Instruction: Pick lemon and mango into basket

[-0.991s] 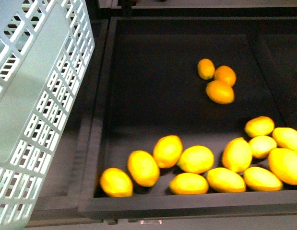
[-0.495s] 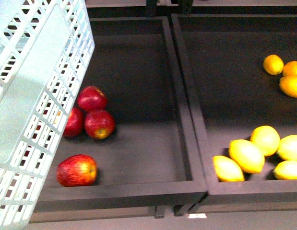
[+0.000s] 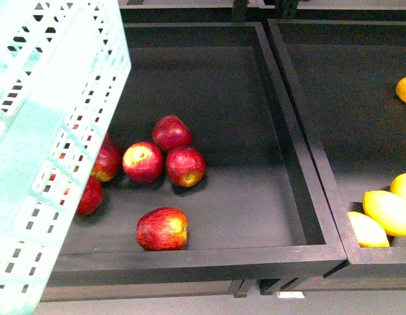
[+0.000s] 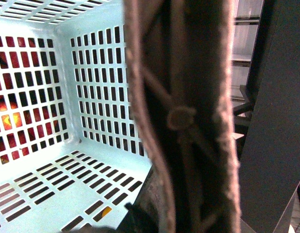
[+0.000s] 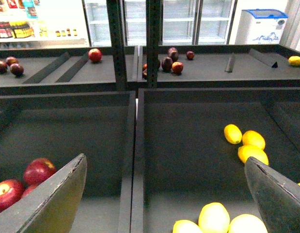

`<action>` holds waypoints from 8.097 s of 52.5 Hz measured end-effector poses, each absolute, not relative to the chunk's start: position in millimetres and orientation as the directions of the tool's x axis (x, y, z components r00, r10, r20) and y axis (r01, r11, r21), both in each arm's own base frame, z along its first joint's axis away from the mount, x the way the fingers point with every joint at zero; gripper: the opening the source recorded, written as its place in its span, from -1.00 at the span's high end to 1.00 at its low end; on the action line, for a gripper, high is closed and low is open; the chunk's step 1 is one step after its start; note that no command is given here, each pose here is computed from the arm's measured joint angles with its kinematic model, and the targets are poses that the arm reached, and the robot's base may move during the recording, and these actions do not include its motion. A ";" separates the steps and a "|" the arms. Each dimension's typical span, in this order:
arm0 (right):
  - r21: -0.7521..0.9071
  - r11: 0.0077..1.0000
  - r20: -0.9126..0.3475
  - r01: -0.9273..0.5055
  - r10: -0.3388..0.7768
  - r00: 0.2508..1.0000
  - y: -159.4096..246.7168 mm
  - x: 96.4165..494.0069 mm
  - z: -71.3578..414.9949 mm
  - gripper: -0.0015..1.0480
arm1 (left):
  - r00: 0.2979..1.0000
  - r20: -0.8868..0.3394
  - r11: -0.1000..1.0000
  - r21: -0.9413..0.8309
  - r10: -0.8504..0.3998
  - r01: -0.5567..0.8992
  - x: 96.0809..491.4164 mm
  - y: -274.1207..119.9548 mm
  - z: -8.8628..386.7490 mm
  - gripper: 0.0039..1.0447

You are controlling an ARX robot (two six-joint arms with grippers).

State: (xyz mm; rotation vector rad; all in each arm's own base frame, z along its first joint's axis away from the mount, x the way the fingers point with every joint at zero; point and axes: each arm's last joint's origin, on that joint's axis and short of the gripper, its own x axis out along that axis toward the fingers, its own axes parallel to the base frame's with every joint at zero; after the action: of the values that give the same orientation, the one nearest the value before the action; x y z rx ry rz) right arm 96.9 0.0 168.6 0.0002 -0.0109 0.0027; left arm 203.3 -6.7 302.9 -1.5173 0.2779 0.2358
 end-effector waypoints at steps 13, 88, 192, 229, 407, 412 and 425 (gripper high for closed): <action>0.000 1.000 0.011 -0.002 0.002 1.000 0.0 96.9 168.6 -0.83 | 0.821 -0.555 0.575 -0.718 -0.133 -0.392 232.5 -39.5 307.4 0.92; 0.199 0.945 -0.411 0.258 -0.158 0.898 -51.7 134.0 174.1 -0.83 | 0.551 -0.546 0.723 -0.672 -0.631 0.161 285.8 -244.1 307.6 0.92; 0.147 0.883 -0.885 0.446 -0.084 0.458 -114.7 374.6 -46.4 -0.83 | 0.551 -0.546 0.722 -0.673 -0.631 0.160 285.8 -244.1 307.6 0.92; 0.154 0.877 -0.871 0.455 -0.097 0.482 -130.6 357.8 -31.6 -0.14 | 0.552 -0.546 0.722 -0.673 -0.631 0.160 285.8 -244.0 307.6 0.92; 0.003 1.000 -0.004 0.002 -0.002 1.000 0.1 137.4 175.1 -0.82 | 0.532 -0.544 0.711 -0.682 -0.648 0.169 282.8 -247.6 307.7 0.92; 0.003 1.000 -0.005 0.002 -0.002 1.000 0.1 137.4 174.9 -0.83 | 0.541 -0.544 0.716 -0.677 -0.641 0.168 283.4 -247.0 308.0 0.92; 0.003 1.000 -0.007 0.001 -0.001 1.000 0.1 137.2 174.1 -0.83 | 0.559 -0.546 0.726 -0.670 -0.624 0.156 286.1 -244.1 307.9 0.92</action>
State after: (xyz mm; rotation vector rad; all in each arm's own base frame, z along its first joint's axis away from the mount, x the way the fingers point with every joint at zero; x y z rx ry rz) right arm 137.2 0.1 174.1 0.0028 0.0071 -0.0012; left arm 286.1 -244.1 307.9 -0.6085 0.8624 -0.4946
